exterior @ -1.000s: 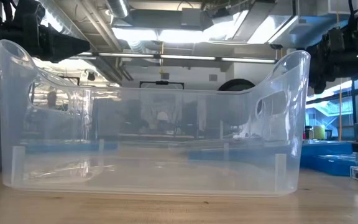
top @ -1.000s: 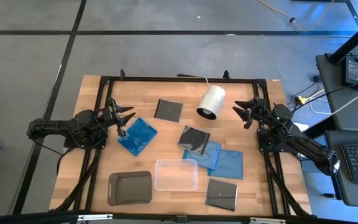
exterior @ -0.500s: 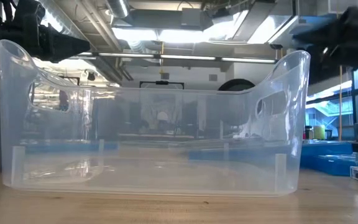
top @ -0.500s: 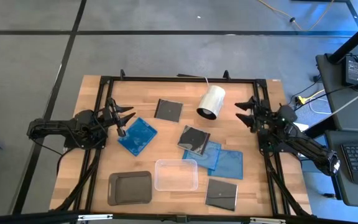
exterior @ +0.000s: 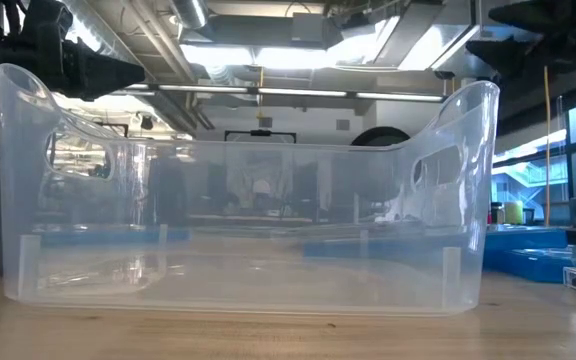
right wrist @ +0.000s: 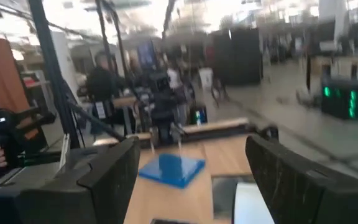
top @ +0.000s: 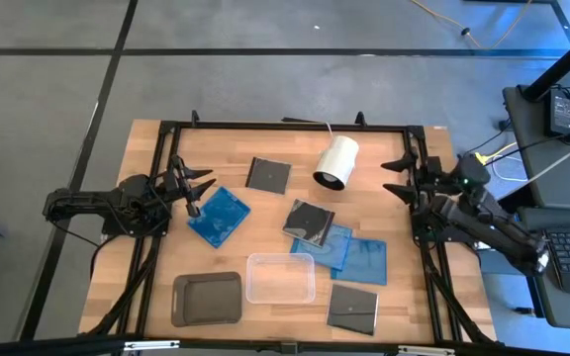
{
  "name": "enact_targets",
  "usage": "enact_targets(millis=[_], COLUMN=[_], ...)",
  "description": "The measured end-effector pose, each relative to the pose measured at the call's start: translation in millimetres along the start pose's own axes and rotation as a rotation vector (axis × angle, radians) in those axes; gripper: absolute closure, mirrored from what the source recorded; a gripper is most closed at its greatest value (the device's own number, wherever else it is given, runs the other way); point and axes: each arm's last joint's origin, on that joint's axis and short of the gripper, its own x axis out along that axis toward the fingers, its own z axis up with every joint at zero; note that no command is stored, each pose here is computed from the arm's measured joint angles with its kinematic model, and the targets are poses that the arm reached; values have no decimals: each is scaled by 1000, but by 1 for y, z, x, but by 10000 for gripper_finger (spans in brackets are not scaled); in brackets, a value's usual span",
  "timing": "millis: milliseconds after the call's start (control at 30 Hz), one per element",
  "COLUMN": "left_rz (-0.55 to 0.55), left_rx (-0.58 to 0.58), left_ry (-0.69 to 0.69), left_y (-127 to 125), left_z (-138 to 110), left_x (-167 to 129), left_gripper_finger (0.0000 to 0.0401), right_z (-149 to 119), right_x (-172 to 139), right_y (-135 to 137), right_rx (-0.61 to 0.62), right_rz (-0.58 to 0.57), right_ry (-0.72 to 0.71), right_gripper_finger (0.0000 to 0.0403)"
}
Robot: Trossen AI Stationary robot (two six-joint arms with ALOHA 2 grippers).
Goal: Pick & place jewel cases by type
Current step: Put the middle black CD case into the transparent bin
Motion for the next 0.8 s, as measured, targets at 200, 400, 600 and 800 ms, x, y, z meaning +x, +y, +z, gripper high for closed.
enact_targets(millis=[200, 400, 600, 800], left_rz=[0, 1, 0, 0], left_rx=[0, 0, 0, -10], left_ry=[0, 0, 0, 0], left_y=[0, 0, 0, 0], left_z=[0, 0, 0, 0], left_x=[0, 0, 0, 0], left_gripper_finger=[276, 276, 276, 276], right_z=[26, 30, 27, 10], right_x=[13, 37, 66, 92], right_y=[4, 2, 8, 23], right_rx=[113, 218, 189, 349], right_rz=[29, 52, 77, 51], right_ry=[163, 303, 354, 452], right_gripper_finger=[107, 107, 107, 107])
